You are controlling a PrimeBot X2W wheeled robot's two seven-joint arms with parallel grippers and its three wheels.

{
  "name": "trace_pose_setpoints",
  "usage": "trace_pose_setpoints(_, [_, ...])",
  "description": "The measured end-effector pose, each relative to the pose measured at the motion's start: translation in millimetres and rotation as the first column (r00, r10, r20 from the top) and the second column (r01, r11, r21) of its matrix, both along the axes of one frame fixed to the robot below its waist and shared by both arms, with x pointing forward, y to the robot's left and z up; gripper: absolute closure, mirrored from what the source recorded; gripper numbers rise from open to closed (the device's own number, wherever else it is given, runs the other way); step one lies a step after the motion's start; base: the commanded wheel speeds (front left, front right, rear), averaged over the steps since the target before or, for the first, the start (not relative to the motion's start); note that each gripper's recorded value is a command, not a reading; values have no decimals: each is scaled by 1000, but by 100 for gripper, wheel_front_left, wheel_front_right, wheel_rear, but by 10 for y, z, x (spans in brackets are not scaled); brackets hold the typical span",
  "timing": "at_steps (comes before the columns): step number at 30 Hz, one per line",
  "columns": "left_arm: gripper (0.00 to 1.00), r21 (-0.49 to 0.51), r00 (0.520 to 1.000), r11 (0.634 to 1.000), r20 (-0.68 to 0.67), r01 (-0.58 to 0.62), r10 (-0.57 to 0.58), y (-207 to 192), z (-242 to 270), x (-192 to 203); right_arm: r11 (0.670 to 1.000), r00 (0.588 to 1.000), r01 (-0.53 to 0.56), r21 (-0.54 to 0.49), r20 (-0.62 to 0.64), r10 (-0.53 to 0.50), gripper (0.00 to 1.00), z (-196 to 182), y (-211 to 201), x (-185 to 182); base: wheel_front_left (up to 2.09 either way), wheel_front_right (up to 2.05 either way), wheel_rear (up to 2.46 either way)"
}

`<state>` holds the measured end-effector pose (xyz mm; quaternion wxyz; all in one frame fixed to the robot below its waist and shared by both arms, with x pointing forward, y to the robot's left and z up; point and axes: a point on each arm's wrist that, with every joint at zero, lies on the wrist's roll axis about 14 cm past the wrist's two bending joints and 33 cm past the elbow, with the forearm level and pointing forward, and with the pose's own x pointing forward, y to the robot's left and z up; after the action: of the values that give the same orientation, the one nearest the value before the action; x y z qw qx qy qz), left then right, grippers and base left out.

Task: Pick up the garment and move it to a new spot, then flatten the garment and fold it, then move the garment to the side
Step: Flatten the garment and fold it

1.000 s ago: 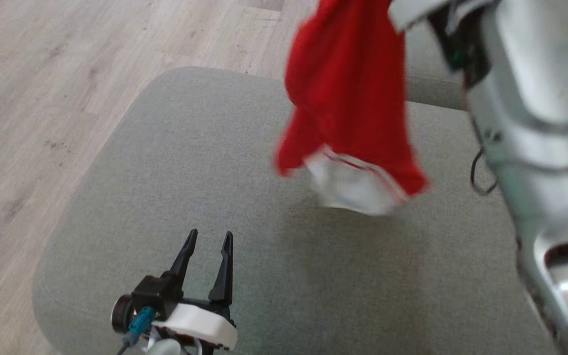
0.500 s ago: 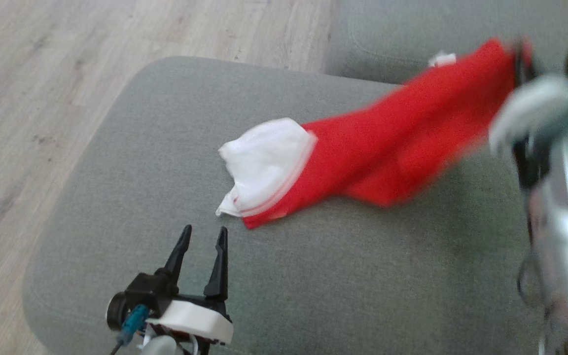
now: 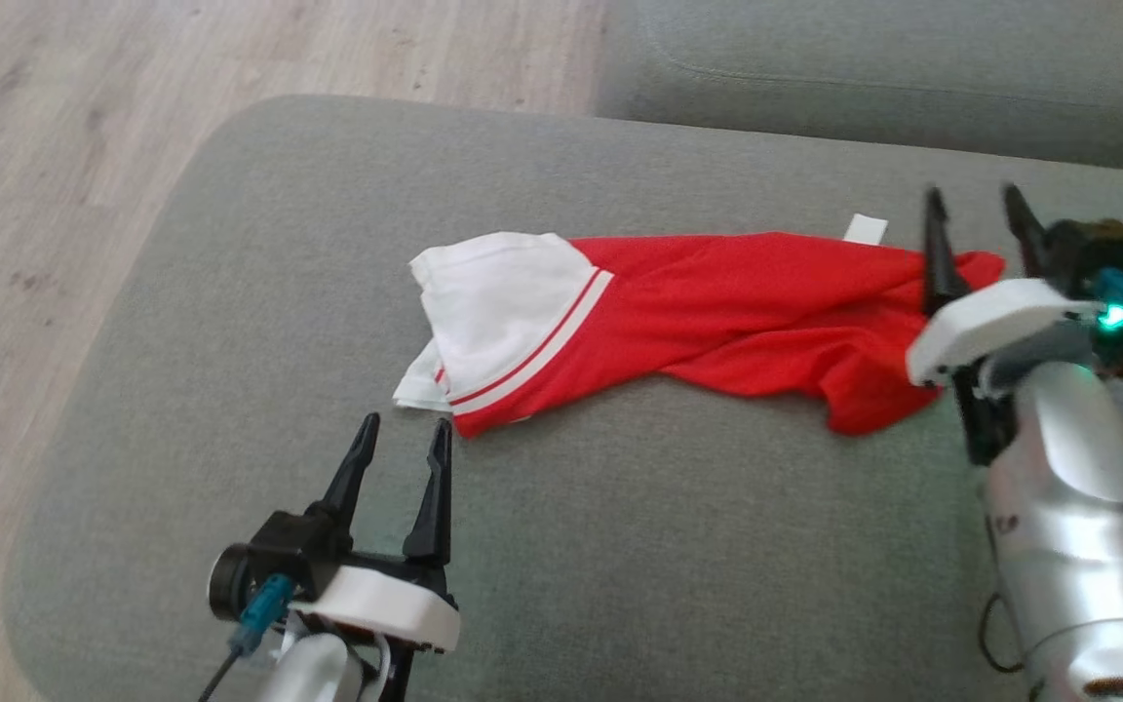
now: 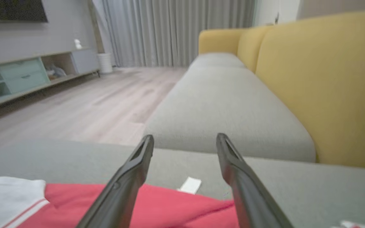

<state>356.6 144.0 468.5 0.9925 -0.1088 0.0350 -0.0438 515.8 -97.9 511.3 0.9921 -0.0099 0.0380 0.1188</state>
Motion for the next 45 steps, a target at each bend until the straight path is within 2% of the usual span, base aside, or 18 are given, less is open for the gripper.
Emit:
trace_pose_setpoints(3, [0,5,1000,1000,8,13,-13,-36,22,37,999,995,-34,38,95,30,0,220,81,-83,0,0,0])
trace_pose_setpoints(7, [0,5,1000,1000,15,25,-25,-65,42,84,998,991,-33,53,130,26,0,204,1,-293,0,0,0])
trace_pose_setpoints(15, [0,6,997,998,15,70,-70,-179,30,219,986,1000,14,168,23,-18,0,-358,-222,-1212,0,0,0])
trace_pose_setpoints(18, [0,32,995,995,16,95,-95,-169,28,347,982,999,27,187,-29,-22,0,-519,-220,-1401,0,0,0])
trace_pose_setpoints(21, [0,110,987,981,8,158,-159,-142,82,666,980,999,46,195,-1,-46,0,-435,-291,-1344,0,0,0])
trace_pose_setpoints(25, [0,189,978,962,-107,197,-180,-41,-43,1031,978,996,83,193,3,-85,0,-436,-420,-1246,0,0,0])
trace_pose_setpoints(32, [0,196,958,963,-255,187,-134,145,-514,1394,973,988,149,179,-76,-138,0,-716,-600,-1217,0,0,0])
trace_pose_setpoints(41, [2,197,943,959,-304,202,-136,139,-772,1564,969,982,172,177,-107,-154,0,-842,-657,-1139,0,0,0])
trace_pose_setpoints(42, [56,199,941,958,-310,204,-136,143,-784,1562,969,982,170,177,-108,-153,0,-846,-650,-1137,0,0,0])
trace_pose_setpoints(43, [100,200,938,957,-316,210,-139,144,-798,1558,970,983,168,178,-109,-150,0,-849,-641,-1134,0,0,0])
trace_pose_setpoints(45, [100,206,934,952,-324,225,-151,122,-821,1539,969,983,166,184,-110,-148,0,-849,-631,-1130,0,0,0])
